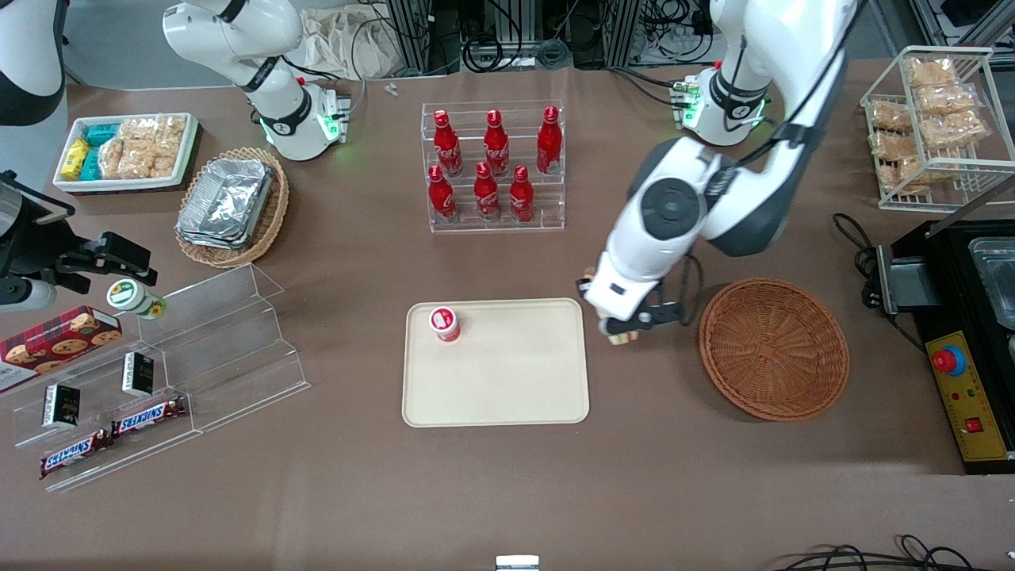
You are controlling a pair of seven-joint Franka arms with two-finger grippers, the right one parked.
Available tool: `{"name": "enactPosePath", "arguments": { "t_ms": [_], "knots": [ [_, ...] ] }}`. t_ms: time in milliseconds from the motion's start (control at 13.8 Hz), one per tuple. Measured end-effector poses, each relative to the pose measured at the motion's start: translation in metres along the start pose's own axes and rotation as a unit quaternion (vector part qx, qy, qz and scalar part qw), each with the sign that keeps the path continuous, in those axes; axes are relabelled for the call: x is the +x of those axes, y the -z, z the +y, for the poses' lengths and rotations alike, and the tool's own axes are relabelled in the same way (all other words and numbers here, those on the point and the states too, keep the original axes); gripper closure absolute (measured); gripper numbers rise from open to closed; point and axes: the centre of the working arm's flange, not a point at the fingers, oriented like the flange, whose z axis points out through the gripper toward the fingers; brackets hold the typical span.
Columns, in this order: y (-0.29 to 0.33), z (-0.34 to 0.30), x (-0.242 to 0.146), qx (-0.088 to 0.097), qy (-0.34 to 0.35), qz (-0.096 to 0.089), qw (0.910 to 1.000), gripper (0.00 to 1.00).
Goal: Place sandwich from basket to tray
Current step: 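Lower the sandwich onto the tray beside the red cup and open the gripper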
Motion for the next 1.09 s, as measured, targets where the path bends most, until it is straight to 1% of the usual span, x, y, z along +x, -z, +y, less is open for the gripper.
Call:
{"name": "enactPosePath", "arguments": {
  "t_ms": [73, 145, 218, 363, 435, 581, 726, 871, 1016, 1089],
  "knots": [
    [-0.01, 0.007, 0.0, -0.002, -0.005, -0.002, 1.0, 0.45],
    [-0.018, 0.011, 0.004, -0.003, -0.007, -0.005, 1.0, 0.44],
    [-0.025, 0.014, 0.009, -0.006, -0.008, -0.007, 0.9999, 0.45],
    [-0.042, 0.022, 0.024, -0.019, -0.013, -0.009, 0.9997, 0.45],
    [-0.051, 0.026, 0.032, -0.023, -0.018, -0.012, 0.9995, 0.48],
    [-0.068, 0.033, 0.039, -0.027, -0.025, -0.019, 0.9991, 0.49],
    [-0.076, 0.038, 0.039, -0.028, -0.028, -0.023, 0.999, 0.48],
    [-0.075, 0.04, 0.039, -0.029, -0.029, -0.022, 0.9989, 0.33],
    [-0.071, 0.041, 0.041, -0.032, -0.028, -0.019, 0.9989, 0.12],
    [-0.067, 0.041, 0.042, -0.033, -0.022, -0.017, 0.9991, 0.03]
  ]
}}
